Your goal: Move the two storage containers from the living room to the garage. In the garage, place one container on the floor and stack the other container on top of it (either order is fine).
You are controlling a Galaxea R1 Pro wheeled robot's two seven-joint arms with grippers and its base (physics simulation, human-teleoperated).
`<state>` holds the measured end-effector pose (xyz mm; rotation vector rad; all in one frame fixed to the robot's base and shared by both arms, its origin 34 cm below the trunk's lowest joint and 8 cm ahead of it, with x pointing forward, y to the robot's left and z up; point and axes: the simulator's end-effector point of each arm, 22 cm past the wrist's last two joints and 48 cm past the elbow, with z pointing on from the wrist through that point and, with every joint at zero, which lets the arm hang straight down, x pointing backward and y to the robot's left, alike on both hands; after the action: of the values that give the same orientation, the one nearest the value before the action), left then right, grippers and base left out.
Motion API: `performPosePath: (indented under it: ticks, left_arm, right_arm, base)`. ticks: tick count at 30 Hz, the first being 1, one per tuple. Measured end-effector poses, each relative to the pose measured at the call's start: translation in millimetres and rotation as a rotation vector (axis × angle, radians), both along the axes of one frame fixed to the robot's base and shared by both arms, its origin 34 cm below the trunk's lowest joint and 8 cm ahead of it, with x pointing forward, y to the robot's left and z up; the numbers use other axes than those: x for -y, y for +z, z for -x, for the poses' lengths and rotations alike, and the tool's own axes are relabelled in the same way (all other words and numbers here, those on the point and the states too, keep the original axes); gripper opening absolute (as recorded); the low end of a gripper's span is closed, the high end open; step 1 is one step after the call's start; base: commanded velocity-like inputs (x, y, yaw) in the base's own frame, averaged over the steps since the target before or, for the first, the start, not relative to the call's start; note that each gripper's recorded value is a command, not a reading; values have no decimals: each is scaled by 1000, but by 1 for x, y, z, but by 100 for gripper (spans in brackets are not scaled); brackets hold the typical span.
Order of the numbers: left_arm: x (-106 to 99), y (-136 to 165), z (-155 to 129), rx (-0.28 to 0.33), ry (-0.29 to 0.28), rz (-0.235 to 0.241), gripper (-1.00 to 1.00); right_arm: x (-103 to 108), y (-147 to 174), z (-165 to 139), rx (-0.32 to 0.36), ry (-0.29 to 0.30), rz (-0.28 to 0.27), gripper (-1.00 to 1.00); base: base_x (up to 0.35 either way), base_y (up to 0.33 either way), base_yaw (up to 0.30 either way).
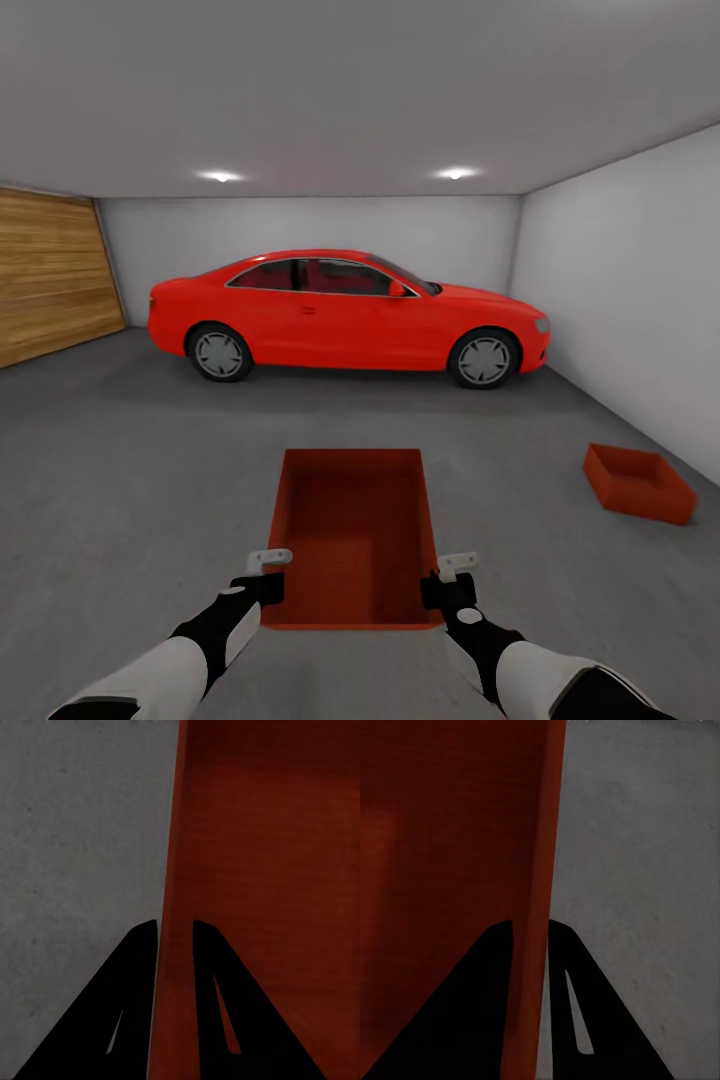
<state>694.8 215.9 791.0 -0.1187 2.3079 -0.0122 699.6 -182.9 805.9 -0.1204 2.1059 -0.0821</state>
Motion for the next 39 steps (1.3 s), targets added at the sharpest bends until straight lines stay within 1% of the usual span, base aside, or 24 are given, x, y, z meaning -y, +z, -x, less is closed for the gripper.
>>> performPosePath:
  ticks: [39]
  left_arm:
    - [0,0,0,2,0,0,-100]
  right_arm:
    - [0,0,0,2,0,0,-100]
  base:
    - [320,0,0]
